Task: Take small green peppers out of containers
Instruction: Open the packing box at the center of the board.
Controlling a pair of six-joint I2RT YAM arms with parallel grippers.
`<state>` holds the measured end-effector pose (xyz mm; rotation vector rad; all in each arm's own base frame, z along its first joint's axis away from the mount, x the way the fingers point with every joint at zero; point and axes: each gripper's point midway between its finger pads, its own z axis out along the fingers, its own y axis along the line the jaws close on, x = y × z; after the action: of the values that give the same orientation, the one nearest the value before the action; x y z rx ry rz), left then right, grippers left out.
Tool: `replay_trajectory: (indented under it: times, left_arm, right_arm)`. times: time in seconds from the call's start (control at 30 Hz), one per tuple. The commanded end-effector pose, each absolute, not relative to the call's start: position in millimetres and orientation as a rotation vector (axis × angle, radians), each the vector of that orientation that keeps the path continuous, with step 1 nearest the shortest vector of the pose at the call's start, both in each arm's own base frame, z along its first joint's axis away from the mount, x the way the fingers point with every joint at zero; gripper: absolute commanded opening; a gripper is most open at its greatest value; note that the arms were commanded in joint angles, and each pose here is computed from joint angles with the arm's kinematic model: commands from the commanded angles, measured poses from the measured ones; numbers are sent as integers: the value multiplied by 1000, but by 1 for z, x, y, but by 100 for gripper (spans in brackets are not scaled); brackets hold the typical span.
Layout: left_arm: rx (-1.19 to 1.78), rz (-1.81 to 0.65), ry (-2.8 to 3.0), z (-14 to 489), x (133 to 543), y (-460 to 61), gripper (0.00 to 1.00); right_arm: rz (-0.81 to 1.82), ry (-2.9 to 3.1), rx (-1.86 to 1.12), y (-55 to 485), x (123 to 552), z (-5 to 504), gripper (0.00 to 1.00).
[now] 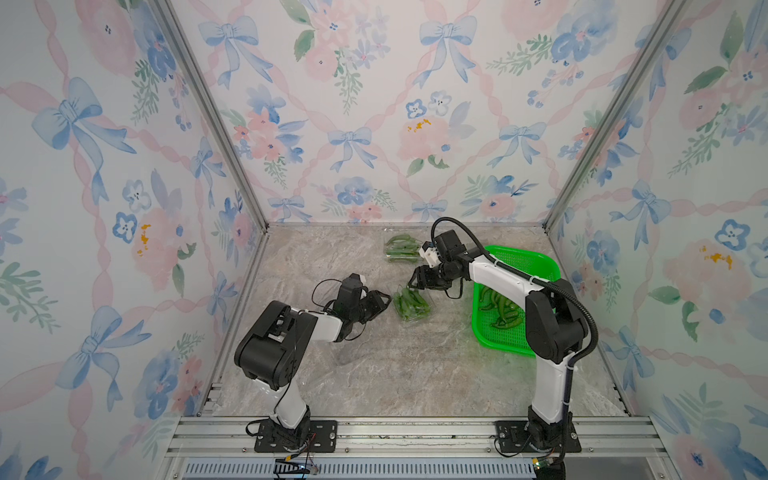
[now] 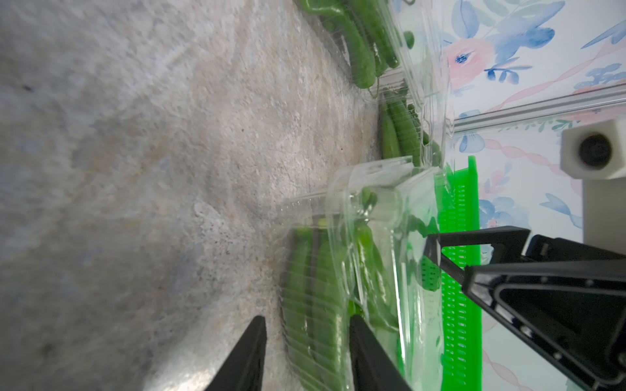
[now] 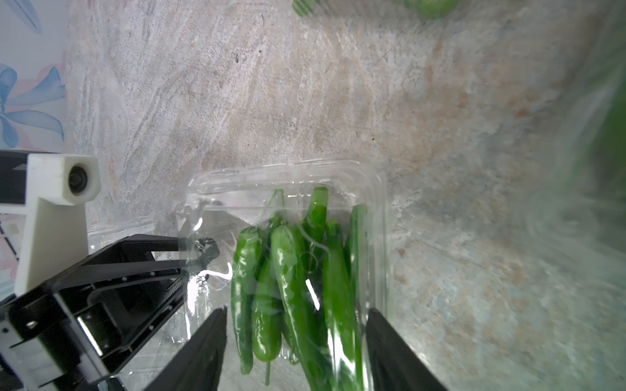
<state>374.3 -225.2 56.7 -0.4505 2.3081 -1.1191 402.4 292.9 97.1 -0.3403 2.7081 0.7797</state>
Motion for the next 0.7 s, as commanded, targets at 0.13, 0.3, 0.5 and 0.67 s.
replay_trajectory:
  times: [0.13, 0.3, 0.5, 0.67]
  left_arm:
    - [-391, -1132, 2277, 64, 390, -236, 41]
    - [-377, -1140, 2279, 64, 393, -241, 31]
    - [-387, -1122, 2274, 65, 389, -236, 19]
    - [-385, -1112, 2264, 71, 388, -232, 13]
  right_arm:
    - [912, 2728, -412, 316, 386, 91, 64]
    - [932, 2728, -417, 317, 385, 92, 64]
    - [878, 2699, -386, 302, 392, 104, 65]
    - [790, 2658, -310, 273, 402, 122, 67]
